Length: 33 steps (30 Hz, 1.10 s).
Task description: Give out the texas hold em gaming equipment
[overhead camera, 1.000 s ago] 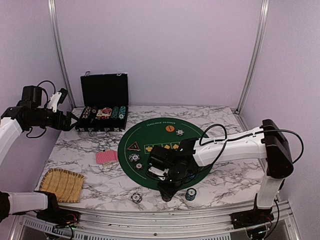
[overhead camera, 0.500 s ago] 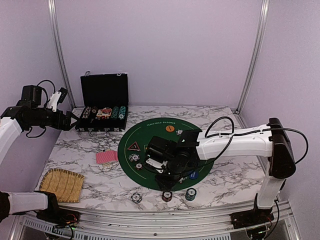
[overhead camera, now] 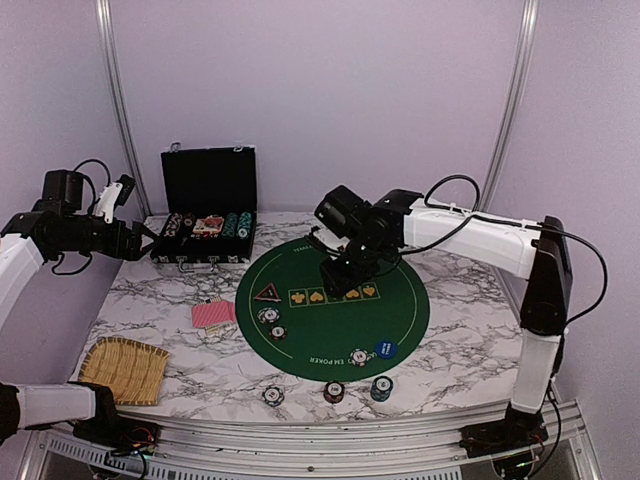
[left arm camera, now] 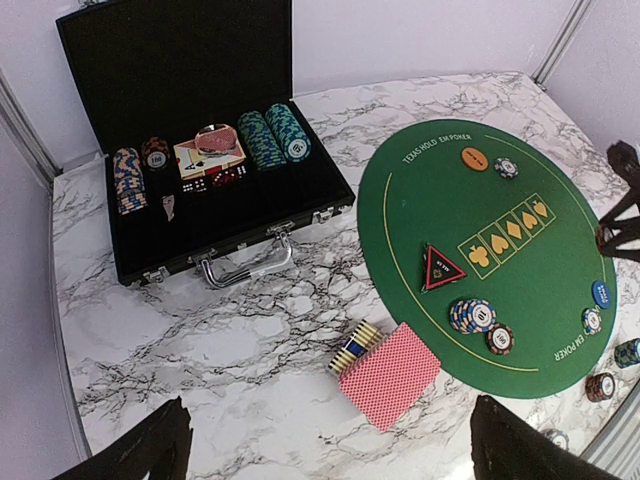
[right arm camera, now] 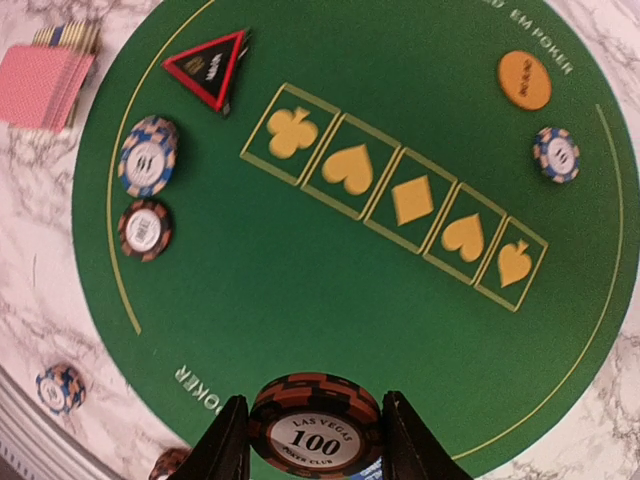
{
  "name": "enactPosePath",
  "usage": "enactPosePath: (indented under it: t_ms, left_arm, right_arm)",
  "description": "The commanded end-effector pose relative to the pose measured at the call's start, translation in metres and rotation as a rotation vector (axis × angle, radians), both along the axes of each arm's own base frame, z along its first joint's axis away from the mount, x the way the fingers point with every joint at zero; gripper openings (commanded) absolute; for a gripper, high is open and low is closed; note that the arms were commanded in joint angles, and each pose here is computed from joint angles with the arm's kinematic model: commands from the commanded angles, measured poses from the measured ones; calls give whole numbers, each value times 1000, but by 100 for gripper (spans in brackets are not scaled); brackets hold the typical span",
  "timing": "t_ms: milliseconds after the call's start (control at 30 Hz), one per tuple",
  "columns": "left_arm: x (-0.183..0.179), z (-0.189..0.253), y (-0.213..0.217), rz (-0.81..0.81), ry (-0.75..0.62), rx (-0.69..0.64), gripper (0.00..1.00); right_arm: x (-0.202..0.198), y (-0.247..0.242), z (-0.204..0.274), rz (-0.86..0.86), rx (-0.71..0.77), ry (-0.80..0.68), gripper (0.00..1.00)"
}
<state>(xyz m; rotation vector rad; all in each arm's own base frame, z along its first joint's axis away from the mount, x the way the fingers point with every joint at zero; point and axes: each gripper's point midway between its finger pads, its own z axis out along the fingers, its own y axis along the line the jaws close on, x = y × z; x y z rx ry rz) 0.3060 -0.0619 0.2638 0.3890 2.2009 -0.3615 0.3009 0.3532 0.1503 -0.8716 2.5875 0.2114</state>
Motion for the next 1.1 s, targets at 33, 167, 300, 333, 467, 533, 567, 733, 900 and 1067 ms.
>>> enactPosePath:
  t_ms: [33, 167, 300, 333, 467, 533, 567, 733, 900, 1067]
  left_arm:
    - [-6, 13, 0, -2, -25, 2, 99]
    - [-5, 11, -1, -6, -16, -5, 99]
    - [-4, 9, -1, -7, -9, -7, 99]
    - [-4, 9, -1, -7, -10, -5, 99]
    - [-4, 9, 0, -4, -12, 3, 99]
    - [-4, 8, 1, -3, -11, 5, 99]
    - [-4, 8, 1, -2, -10, 6, 99]
    - [-3, 8, 0, -6, -9, 4, 99]
    - [-3, 11, -1, -4, -13, -5, 99]
    - [-5, 13, 0, -5, -21, -1, 99]
  right_arm:
    - [73, -15, -7, -74, -6, -52, 22]
    - [115, -19, -17, -121, 12, -66, 21]
    - [147, -19, -37, -155, 29, -58, 20]
    - [152, -19, -42, -160, 33, -53, 20]
    - [169, -14, -59, -175, 54, -43, 21]
    - [173, -11, -67, -175, 55, -38, 20]
    - [174, -10, -73, -173, 53, -30, 20]
    - [179, -11, -93, -185, 36, -23, 20]
    - [185, -11, -99, -195, 32, -40, 20]
    - [191, -14, -105, -210, 18, -54, 20]
